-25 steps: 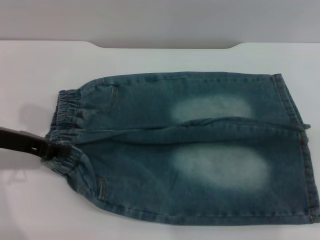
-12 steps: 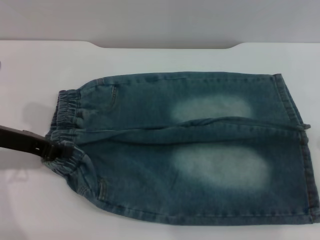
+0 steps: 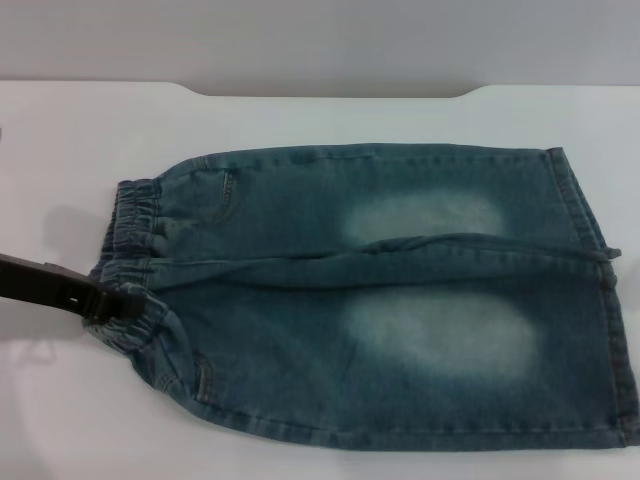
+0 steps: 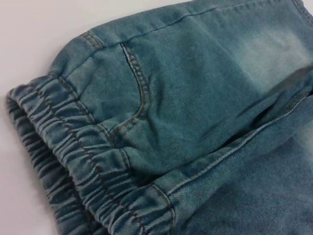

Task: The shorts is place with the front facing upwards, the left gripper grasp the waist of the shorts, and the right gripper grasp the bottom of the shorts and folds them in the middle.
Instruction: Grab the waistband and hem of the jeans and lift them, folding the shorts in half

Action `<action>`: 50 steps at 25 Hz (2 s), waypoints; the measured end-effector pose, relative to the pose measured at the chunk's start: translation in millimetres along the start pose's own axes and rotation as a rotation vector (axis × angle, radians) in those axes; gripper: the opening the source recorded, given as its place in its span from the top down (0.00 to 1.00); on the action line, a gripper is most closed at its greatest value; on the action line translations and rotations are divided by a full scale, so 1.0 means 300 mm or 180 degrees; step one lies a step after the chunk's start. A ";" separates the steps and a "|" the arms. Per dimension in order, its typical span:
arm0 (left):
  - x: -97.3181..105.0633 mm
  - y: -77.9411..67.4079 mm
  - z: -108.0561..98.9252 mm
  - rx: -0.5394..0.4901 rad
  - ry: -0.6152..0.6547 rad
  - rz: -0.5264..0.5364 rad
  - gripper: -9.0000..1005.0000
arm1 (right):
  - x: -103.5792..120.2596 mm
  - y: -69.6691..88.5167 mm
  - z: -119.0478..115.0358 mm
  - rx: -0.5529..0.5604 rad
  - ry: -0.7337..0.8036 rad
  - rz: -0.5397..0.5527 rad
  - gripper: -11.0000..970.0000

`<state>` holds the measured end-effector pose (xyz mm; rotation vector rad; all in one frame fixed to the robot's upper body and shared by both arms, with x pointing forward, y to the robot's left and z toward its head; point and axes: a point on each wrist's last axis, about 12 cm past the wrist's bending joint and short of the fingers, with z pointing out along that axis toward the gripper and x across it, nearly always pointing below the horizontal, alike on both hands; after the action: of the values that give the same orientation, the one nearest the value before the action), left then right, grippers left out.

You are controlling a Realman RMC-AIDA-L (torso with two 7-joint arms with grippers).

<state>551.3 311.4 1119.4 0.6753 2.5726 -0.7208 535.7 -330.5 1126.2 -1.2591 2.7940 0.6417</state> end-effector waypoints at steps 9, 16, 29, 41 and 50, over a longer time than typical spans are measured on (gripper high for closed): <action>-0.001 0.001 -0.001 -0.0004 0.0001 0.0007 0.93 | -0.017 0.010 0.028 -0.0051 0.0005 -0.0016 0.49; 0.000 0.003 -0.001 -0.0019 -0.0005 0.0026 0.93 | -0.034 0.018 0.046 -0.0052 0.0007 -0.0060 0.49; 0.001 0.009 -0.006 -0.0042 -0.0002 0.0034 0.92 | -0.017 0.012 0.024 -0.0011 0.0088 0.0004 0.49; -0.008 0.008 -0.004 -0.0055 0.0006 0.0057 0.92 | -0.050 0.017 0.028 0.0002 0.0073 -0.0080 0.49; -0.004 0.010 -0.004 -0.0074 0.0026 0.0052 0.92 | -0.040 0.020 0.033 -0.0016 0.0096 -0.0066 0.49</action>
<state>553.7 314.0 1119.8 0.6925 2.5757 -0.6830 537.9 -314.7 1121.3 -1.3079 2.8010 0.6343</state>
